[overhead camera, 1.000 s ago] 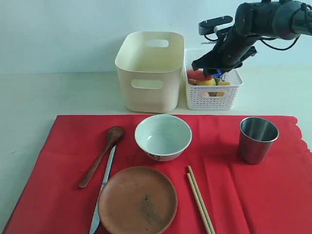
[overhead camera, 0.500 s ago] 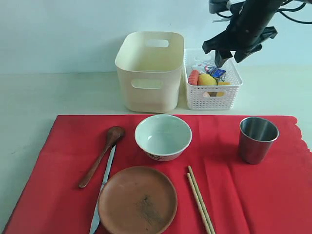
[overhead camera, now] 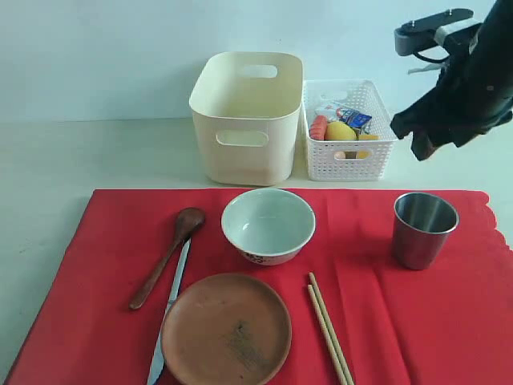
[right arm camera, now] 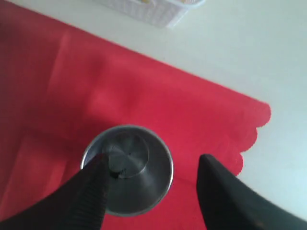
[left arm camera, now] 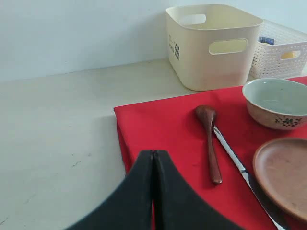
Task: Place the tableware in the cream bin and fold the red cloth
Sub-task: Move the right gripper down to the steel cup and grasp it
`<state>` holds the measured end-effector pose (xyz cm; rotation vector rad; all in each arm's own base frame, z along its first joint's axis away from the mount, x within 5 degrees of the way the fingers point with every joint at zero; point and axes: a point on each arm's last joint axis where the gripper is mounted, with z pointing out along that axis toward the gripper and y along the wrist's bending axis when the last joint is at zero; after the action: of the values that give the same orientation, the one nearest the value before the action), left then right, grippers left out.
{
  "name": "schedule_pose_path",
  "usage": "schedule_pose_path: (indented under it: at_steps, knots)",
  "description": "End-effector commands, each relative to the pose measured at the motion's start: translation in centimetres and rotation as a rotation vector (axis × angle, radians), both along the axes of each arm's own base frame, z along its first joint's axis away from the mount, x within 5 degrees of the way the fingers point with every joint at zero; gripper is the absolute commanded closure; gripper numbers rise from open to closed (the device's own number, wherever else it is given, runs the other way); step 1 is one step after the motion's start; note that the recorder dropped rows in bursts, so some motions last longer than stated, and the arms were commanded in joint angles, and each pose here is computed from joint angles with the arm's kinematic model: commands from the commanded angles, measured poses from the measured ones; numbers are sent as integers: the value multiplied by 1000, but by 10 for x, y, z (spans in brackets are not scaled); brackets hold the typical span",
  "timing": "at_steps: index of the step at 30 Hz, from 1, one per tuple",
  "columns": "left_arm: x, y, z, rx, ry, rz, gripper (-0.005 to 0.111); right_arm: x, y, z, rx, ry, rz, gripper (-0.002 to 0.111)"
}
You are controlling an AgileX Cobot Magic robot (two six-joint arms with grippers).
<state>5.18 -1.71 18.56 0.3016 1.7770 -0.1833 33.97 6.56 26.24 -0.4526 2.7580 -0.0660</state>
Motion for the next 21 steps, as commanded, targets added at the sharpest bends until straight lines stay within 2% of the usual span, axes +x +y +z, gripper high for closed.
schedule_pose_path:
  at_steps: [1,6,21]
  knots:
    - [0,0,0,-1,-10,4,107,-21,-6,-22,-24,75,-1,55]
    - [0,0,0,-1,-10,4,107,-31,-8,-48,-33,125,3,55]
    - [0,0,0,-1,-10,4,107,-7,-26,-88,6,111,-117,55]
